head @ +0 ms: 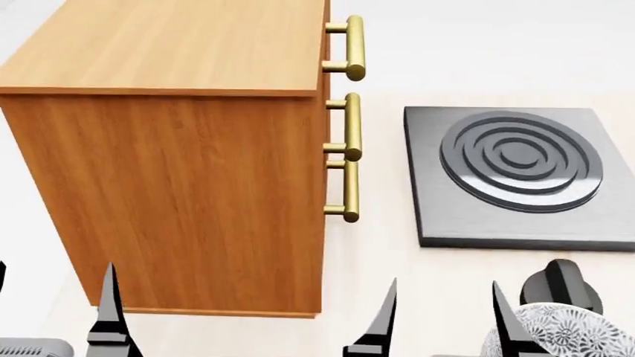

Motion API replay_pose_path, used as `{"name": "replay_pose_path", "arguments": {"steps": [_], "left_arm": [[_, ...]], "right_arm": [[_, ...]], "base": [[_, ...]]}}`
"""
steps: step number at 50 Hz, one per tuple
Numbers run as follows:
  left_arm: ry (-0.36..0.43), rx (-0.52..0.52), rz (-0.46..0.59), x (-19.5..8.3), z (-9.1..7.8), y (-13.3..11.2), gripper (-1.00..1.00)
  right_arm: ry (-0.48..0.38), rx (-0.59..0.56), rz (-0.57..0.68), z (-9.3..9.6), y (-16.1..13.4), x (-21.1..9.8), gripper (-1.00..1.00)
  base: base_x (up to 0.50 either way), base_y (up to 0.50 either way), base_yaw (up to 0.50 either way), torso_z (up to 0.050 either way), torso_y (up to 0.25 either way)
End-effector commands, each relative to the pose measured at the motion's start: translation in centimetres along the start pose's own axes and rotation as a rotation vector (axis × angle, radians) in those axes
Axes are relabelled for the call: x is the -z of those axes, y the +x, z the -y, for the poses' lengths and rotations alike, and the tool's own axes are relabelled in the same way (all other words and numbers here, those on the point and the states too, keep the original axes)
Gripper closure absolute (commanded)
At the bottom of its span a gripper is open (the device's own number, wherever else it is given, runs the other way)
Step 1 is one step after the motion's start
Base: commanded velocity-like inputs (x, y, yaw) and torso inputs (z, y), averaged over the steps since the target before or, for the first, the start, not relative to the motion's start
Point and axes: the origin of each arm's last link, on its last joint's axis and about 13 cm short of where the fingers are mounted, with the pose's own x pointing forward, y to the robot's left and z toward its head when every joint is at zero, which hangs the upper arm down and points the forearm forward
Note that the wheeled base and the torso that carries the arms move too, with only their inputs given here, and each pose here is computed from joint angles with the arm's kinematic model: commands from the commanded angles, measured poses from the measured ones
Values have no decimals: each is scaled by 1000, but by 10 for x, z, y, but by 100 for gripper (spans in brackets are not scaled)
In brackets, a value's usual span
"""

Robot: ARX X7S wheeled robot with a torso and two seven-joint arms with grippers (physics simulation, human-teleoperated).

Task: Put the bowl on the top of the cabinet.

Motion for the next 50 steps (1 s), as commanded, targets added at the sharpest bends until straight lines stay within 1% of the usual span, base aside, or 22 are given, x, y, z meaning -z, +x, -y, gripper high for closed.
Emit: {"name": "replay_pose_path", "arguments": {"steps": [1, 5, 6, 7, 9, 11, 13, 14, 15, 17, 18, 19, 20, 22, 24, 25, 28, 31, 37, 38, 40, 50], "left_arm": [[0, 1, 0, 0, 0, 0, -100], [1, 1, -1, 0, 0, 0, -100], [0, 1, -3, 1, 0, 0, -100], [1, 2, -3, 2, 0, 0, -100], [1, 1, -5, 1, 0, -1, -100], [1, 0, -6, 1, 0, 0, -100], [-1, -1, -5, 1, -1, 0, -100], [0, -1, -5, 1, -1, 0, -100], [-1, -1, -5, 1, -1, 0, -100], [-3, 1, -6, 2, 0, 1, -100], [-3, 1, -6, 2, 0, 1, -100], [-4, 2, -7, 3, 1, 1, -100], [-4, 3, -7, 3, 1, 1, -100], [-3, 6, -8, 3, 1, 2, -100], [0, 7, -10, 4, 2, 2, -100], [0, 7, -12, 4, 2, 3, -100], [1, 7, -13, 4, 2, 4, -100], [1, 9, -14, 5, 2, 4, -100], [7, 5, -16, 4, 2, 4, -100], [7, 4, -15, 4, 2, 4, -100], [6, 5, -15, 5, 2, 4, -100], [6, 1, -19, 7, 1, 3, -100]], "right_arm": [[-57, 43, -8, -3, 0, 3, -100], [-40, 75, -46, -1, 2, 1, -100], [-42, 63, -52, -1, 2, 1, -100], [-22, 92, -88, 0, 2, 2, -100], [-45, 92, -87, 1, 4, 1, -100], [-14, 98, -141, 6, 5, -3, -100], [-29, 90, -149, 9, 5, -5, -100], [-28, 77, -207, 10, 5, -6, -100], [-17, 75, -229, 11, 5, -7, -100], [-41, 106, -271, 15, 7, -9, -100], [-47, 123, -260, 17, 7, -10, -100], [-77, 115, -264, 18, 7, -10, -100], [-83, 125, -289, 19, 7, -10, -100], [-88, 85, -349, 22, 5, -14, -100], [-120, 81, -323, 25, 4, -16, -100], [-139, 63, -364, 27, 2, -18, -100], [-180, 63, -362, 31, 0, -23, -100], [-185, 55, -366, 34, -3, -27, -100], [-237, 56, -375, 36, -8, -29, -100], [-265, 59, -352, 36, -9, -30, -100], [-277, 66, -333, 36, -10, -31, -100], [-335, 49, -370, 37, -19, -32, -100]], "base": [[0, 0, 0, 0, 0], [0, 0, 0, 0, 0], [0, 0, 0, 0, 0], [0, 0, 0, 0, 0], [0, 0, 0, 0, 0], [0, 0, 0, 0, 0], [0, 0, 0, 0, 0], [0, 0, 0, 0, 0], [0, 0, 0, 0, 0], [0, 0, 0, 0, 0], [0, 0, 0, 0, 0], [0, 0, 0, 0, 0], [0, 0, 0, 0, 0], [0, 0, 0, 0, 0], [0, 0, 0, 0, 0], [0, 0, 0, 0, 0], [0, 0, 0, 0, 0], [0, 0, 0, 0, 0], [0, 0, 0, 0, 0], [0, 0, 0, 0, 0], [0, 0, 0, 0, 0], [0, 0, 0, 0, 0]]}}
